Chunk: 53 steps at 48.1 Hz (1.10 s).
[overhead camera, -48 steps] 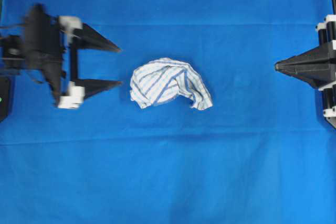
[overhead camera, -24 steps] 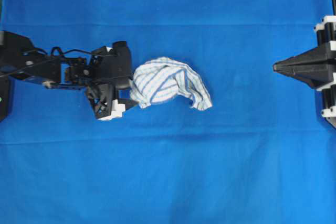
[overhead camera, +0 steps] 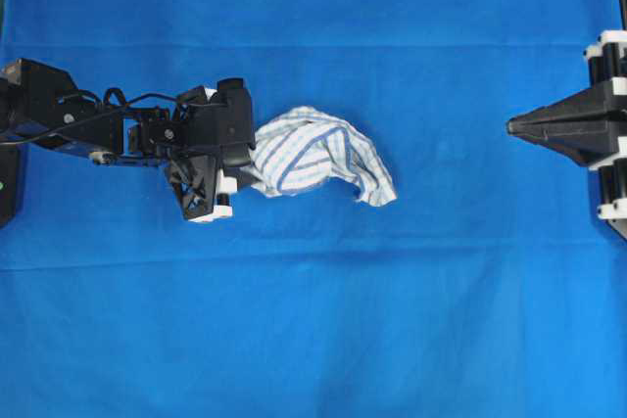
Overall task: Hand over the towel.
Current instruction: 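Close the left gripper on the towel's left edge, then lift the towel with the left gripper and hold it mid-table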
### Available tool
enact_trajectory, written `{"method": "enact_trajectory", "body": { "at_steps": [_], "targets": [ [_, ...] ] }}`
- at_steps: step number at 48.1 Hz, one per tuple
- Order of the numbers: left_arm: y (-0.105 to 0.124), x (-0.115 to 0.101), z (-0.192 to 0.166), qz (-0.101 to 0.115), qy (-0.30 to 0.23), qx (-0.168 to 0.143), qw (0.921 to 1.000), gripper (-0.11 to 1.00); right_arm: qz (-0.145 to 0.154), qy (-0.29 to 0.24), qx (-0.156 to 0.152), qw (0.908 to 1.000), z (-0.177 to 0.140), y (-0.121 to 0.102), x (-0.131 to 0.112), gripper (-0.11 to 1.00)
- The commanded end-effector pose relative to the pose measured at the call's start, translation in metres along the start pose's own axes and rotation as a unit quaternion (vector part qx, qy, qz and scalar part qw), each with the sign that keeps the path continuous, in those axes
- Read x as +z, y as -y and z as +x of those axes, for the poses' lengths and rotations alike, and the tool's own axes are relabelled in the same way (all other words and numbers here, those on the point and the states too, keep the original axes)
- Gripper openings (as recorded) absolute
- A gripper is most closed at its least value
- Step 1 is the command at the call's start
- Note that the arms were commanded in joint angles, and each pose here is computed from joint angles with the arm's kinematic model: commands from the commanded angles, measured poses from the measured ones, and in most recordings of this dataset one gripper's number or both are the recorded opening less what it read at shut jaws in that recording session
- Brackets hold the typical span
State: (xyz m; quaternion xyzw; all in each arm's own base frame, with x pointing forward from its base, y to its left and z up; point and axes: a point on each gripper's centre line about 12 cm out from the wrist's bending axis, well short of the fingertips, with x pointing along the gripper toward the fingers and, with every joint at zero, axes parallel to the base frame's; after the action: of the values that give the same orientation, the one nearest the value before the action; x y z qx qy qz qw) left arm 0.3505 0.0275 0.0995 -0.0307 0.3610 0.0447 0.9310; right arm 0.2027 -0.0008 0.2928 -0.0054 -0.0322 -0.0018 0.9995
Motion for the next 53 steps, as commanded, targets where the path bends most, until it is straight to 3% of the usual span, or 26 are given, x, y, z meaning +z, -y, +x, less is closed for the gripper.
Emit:
{"method": "enact_trajectory", "body": {
  "at_steps": [1, 6, 16, 26, 41, 53],
  "targets": [
    [-0.003, 0.012, -0.008, -0.004, 0.024, 0.003, 0.9997, 0.22, -0.002, 0.011, -0.003, 0.9999, 0.003, 0.001, 0.009, 0.0],
    [-0.005, 0.022, -0.019, -0.006, 0.042, 0.005, 0.9991, 0.04, -0.002, 0.01, -0.003, 0.9999, 0.003, 0.001, 0.008, 0.0],
    [-0.004, 0.065, -0.07, -0.005, 0.135, 0.002, 0.9909, 0.04, -0.002, 0.005, -0.006, 1.0, 0.003, 0.003, 0.007, 0.0],
    [-0.001, 0.104, -0.136, -0.005, 0.244, -0.004, 0.9696, 0.04, -0.003, 0.002, -0.015, 0.9999, 0.002, 0.006, 0.006, 0.0],
    [0.006, 0.123, -0.191, 0.001, 0.356, -0.015, 0.9344, 0.04, -0.003, -0.002, -0.019, 0.9998, 0.004, 0.008, 0.004, 0.0],
    [0.008, 0.124, -0.195, 0.004, 0.37, -0.019, 0.9288, 0.04, -0.004, -0.004, -0.022, 0.9997, 0.005, 0.009, 0.003, 0.0]
  ]
}}
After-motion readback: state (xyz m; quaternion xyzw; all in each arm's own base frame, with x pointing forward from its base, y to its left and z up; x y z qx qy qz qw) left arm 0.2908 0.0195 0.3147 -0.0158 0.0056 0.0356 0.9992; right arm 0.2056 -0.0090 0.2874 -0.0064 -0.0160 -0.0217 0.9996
